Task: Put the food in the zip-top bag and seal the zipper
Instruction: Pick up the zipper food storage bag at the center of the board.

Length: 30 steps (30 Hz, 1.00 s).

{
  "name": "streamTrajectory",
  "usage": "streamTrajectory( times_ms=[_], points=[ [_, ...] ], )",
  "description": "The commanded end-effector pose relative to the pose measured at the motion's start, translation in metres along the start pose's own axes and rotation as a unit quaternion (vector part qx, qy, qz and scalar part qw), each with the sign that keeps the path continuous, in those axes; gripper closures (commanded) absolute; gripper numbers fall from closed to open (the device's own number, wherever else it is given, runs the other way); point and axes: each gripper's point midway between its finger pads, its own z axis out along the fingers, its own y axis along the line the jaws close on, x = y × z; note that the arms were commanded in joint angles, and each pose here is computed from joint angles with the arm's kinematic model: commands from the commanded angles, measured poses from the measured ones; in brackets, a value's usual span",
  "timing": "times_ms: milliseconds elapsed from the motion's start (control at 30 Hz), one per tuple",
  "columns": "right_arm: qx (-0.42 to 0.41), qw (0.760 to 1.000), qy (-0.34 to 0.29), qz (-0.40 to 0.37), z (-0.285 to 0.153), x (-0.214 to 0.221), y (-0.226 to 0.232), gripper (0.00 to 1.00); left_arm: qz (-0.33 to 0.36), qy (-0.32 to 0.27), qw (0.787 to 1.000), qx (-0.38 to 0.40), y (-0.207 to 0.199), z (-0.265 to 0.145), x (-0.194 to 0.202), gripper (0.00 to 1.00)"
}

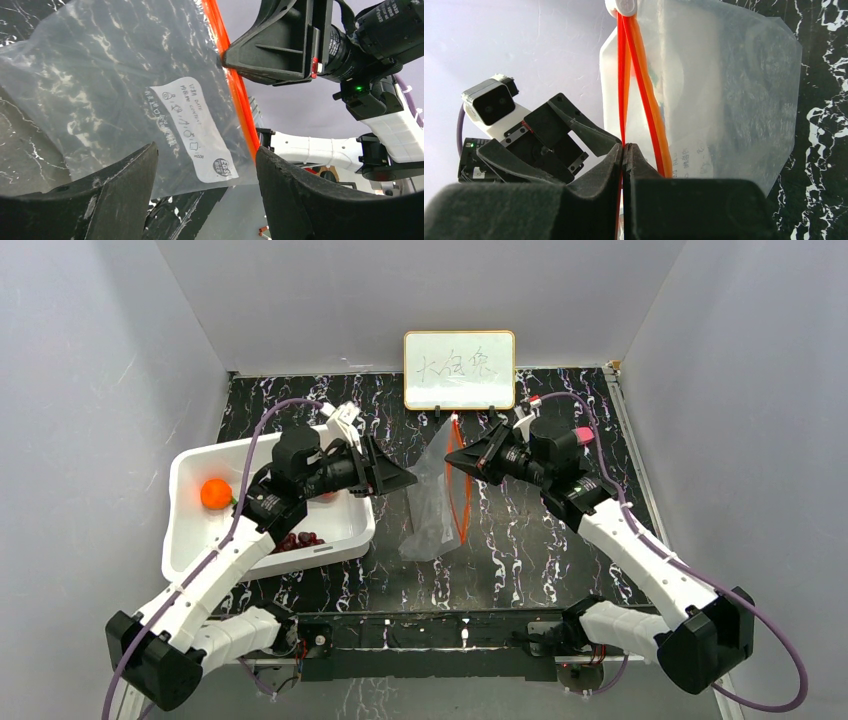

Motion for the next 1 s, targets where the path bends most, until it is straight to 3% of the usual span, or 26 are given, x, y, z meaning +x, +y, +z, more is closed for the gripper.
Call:
streamTrajectory(
  times_ms=[0, 567, 767, 967],
  points=[
    [-0.065, 0.998, -0.021, -0.015, 0.001, -0.007, 0.045, 1.00, 0.016, -0.012, 0.999, 0.038, -0.026, 0.005, -0.007, 0.30],
    [-0.071, 0.997, -0.008, -0.017, 0.024, 0.017, 0.060, 1.00, 0.002, 0.021, 0.999, 0.034, -0.021, 0.034, 0.013, 0.31],
    [-0.060, 0.998, -0.014, -0.023, 0.026, 0.020, 0.057, 1.00, 0.006, 0.020, 0.999, 0.031, -0.019, 0.035, 0.014, 0.49],
    [-0.050, 0.998, -0.019, -0.026, 0.025, 0.020, 0.051, 1.00, 0.008, 0.019, 0.999, 0.026, -0.016, 0.035, 0.015, 0.87]
  ],
)
